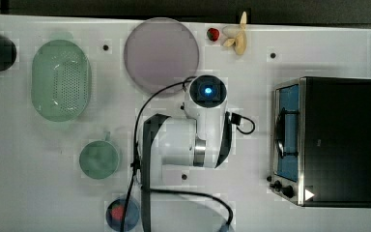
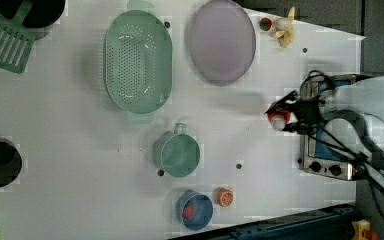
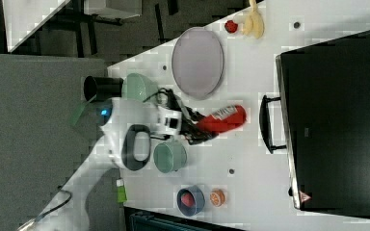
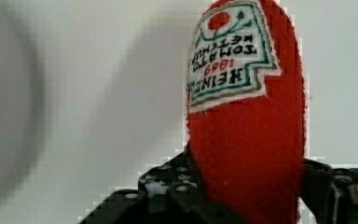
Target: Pick Ketchup from oven and place it on table.
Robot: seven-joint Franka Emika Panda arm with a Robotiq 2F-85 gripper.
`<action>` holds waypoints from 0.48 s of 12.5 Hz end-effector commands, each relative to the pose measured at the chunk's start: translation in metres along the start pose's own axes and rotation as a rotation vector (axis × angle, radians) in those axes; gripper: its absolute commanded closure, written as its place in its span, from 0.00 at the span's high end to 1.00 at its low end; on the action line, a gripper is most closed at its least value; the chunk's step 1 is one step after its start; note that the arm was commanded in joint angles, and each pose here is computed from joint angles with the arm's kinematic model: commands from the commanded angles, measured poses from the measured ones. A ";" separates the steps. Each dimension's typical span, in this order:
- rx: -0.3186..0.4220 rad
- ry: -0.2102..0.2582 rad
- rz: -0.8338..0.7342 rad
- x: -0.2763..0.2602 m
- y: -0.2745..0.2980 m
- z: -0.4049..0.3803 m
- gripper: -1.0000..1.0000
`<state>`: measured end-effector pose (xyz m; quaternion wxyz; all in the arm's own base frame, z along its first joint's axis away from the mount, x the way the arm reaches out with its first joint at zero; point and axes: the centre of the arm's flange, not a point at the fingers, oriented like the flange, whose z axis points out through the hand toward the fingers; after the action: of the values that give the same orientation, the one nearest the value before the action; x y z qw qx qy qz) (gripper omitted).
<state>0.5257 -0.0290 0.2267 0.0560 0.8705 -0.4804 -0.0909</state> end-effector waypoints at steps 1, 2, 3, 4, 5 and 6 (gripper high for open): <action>0.048 0.035 0.014 -0.002 -0.006 -0.001 0.67; 0.047 0.038 0.014 -0.001 -0.009 0.011 0.76; 0.051 0.045 0.013 0.000 -0.011 0.020 0.87; 0.059 0.052 0.013 0.002 -0.013 0.022 0.98; 0.081 0.066 0.013 0.004 -0.016 0.013 1.00; 0.101 0.074 0.015 0.004 -0.017 -0.003 1.00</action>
<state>0.5094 -0.0332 0.1706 0.0684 0.8702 -0.4795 -0.0906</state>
